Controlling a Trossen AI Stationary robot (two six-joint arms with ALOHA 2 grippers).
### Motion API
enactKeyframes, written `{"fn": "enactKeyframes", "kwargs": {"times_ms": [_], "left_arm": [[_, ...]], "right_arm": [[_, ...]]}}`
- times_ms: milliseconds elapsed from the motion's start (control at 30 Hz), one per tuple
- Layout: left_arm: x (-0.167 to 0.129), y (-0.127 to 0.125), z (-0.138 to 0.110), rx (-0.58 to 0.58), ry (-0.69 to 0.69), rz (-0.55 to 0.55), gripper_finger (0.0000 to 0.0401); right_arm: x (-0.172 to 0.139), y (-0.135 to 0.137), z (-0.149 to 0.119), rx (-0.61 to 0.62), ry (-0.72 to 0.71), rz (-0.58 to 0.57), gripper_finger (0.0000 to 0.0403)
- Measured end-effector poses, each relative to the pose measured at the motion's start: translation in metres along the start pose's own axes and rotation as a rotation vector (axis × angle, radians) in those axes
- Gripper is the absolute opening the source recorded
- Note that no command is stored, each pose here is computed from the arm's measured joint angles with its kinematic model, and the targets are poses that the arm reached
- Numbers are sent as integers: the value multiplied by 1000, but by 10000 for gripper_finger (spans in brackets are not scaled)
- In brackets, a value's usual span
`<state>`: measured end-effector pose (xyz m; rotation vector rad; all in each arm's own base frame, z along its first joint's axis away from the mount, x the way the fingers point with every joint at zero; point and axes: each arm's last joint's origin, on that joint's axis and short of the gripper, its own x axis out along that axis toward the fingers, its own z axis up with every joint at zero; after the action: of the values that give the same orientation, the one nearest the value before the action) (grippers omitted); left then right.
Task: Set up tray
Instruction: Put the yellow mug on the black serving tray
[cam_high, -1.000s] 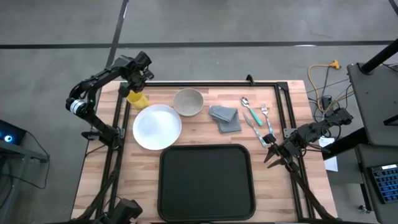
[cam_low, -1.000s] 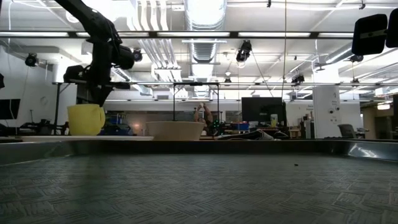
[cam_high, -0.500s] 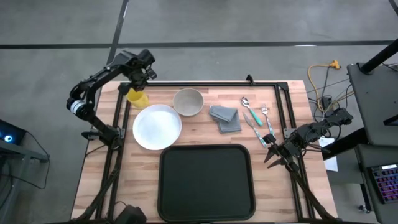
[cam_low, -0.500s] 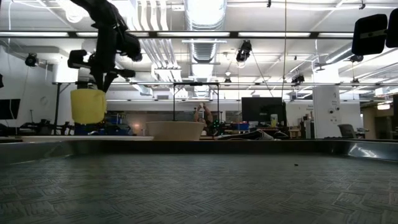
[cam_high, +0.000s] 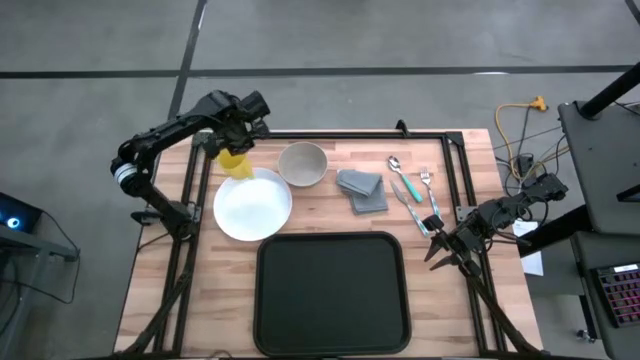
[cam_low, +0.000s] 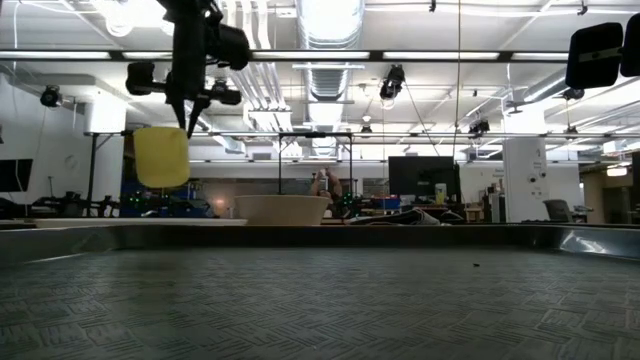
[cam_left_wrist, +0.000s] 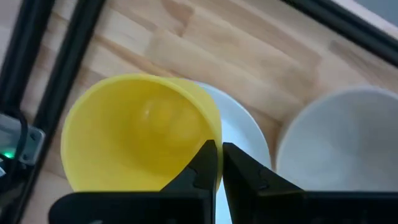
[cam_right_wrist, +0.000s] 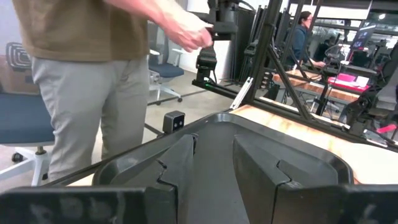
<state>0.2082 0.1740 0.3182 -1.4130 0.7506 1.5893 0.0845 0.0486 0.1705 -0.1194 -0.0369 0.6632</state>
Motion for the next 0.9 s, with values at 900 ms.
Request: {"fn": "enactKeyframes", "kwargs": {"times_ms": [900], "left_arm": [[-20, -3, -107, 141, 15, -70, 0]], "right_arm": [[0, 0, 0, 0, 0, 0, 100]]}}
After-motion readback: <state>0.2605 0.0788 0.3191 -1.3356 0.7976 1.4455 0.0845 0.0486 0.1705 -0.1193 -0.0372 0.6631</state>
